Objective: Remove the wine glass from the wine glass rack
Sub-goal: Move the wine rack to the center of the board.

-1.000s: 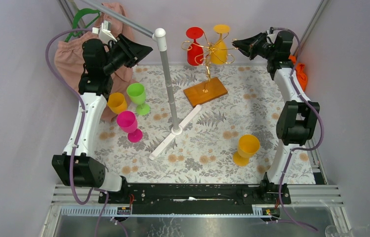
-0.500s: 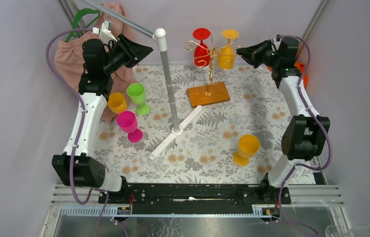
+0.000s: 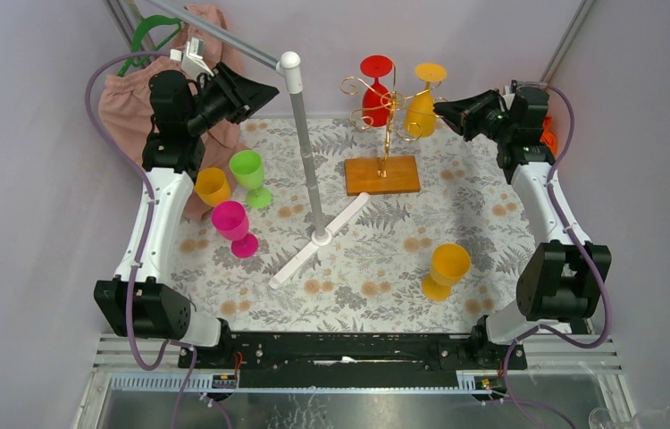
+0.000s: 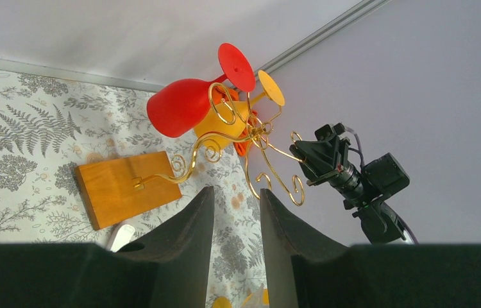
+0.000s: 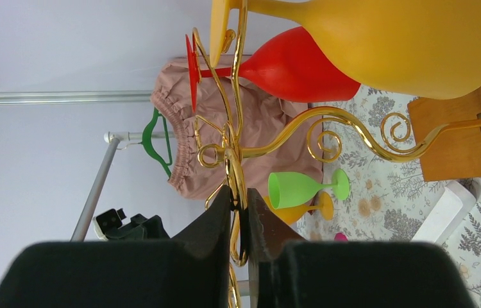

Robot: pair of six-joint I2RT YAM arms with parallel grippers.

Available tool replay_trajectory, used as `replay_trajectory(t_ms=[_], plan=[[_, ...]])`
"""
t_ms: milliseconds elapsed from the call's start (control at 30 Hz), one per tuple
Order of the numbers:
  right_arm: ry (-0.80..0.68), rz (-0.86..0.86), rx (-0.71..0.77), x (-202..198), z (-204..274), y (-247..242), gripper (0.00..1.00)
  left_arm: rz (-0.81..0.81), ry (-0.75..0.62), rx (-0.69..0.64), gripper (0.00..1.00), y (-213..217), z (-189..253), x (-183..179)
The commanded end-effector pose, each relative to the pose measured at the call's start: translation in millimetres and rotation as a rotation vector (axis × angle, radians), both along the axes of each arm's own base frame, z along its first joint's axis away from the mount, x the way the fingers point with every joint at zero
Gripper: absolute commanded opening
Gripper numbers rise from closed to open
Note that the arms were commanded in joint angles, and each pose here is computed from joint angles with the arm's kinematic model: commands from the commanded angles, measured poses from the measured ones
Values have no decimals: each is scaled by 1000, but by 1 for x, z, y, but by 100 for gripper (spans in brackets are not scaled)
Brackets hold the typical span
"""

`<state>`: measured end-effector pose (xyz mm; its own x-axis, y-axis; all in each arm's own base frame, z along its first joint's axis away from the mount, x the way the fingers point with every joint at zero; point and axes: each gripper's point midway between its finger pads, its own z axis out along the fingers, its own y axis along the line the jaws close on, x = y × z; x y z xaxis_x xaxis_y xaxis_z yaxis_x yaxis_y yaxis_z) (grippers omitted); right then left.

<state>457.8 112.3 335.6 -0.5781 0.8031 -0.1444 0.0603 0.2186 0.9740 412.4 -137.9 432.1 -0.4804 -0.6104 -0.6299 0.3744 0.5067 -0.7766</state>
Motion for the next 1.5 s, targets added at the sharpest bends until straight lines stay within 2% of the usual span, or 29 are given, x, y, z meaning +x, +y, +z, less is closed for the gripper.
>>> replay_trajectory(t_ms=[0,567,1000,1133,1267,1333,1467], plan=[[-94,23,-58,-18,26,2,0,-24,-32,-4,39,-4,14,-5],[-28,19,-35,-41,37,18,0,-49,-23,-10,39,-7,17,3],[62,-20,-42,-45,-17,13,1,-53,36,-4,38,-7,-7,14],[51,-15,-49,-47,-17,13,23,-51,45,-4,38,-7,-10,17],[51,-16,-52,-50,-19,13,40,-50,54,-3,38,-7,-15,19],[48,-16,-54,-52,-18,13,44,-51,57,-2,38,-7,-17,20],[28,-23,-71,-55,-16,11,46,-54,64,-1,38,-8,-20,22]])
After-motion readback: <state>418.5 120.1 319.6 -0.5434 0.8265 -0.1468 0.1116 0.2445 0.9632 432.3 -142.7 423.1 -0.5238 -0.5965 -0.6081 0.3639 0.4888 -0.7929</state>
